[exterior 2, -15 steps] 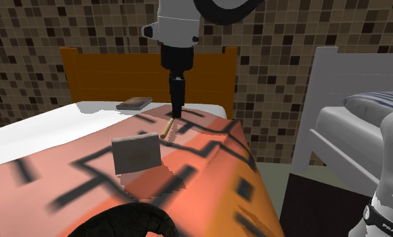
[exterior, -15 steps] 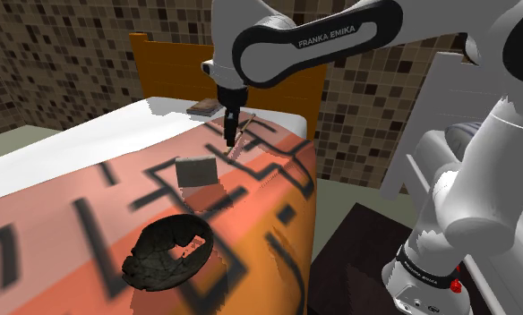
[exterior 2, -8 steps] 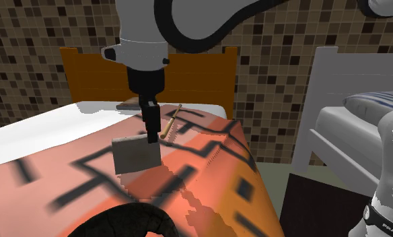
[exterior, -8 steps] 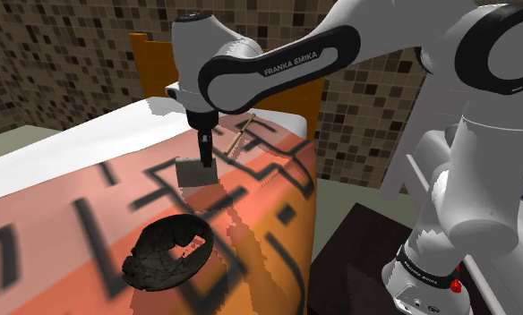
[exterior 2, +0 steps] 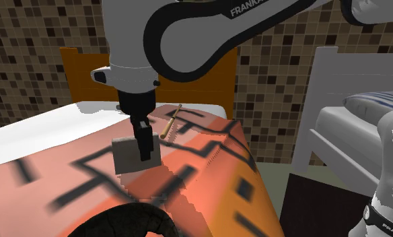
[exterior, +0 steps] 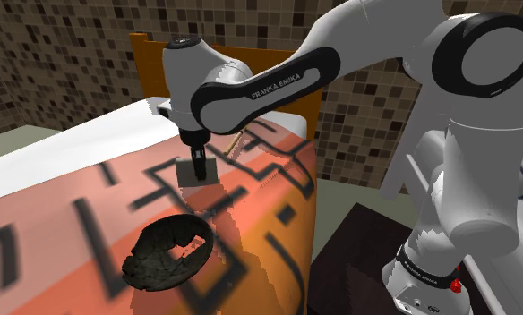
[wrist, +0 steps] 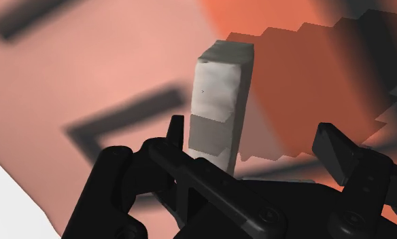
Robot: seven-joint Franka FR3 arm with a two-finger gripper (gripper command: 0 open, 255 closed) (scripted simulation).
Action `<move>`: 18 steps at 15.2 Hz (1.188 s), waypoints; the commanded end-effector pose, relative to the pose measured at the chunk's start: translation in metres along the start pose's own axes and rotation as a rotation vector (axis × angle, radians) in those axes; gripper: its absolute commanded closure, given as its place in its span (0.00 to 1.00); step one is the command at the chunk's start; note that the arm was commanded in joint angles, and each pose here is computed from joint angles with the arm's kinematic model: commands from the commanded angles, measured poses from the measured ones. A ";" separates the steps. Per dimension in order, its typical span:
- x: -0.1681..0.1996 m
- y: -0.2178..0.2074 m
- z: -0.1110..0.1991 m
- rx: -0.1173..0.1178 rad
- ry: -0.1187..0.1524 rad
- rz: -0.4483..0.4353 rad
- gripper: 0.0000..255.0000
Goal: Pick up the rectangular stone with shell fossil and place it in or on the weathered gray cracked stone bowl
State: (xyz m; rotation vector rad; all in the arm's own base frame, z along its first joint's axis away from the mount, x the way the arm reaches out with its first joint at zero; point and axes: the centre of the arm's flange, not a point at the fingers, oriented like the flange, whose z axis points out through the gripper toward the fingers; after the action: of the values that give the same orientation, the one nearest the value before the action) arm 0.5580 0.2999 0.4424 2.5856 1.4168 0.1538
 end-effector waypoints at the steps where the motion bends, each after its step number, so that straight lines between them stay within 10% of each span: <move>1: -0.001 -0.001 0.009 0.000 0.000 0.000 0.00; 9: -0.001 -0.001 0.009 0.000 0.000 0.000 0.00; 10: -0.001 -0.001 0.009 0.000 0.000 0.000 1.00; 18: 0.000 -0.002 0.008 0.000 0.000 -0.001 1.00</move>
State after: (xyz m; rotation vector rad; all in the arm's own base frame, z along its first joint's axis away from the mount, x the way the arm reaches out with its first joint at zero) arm 0.5574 0.3011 0.4377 2.5834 1.4192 0.1703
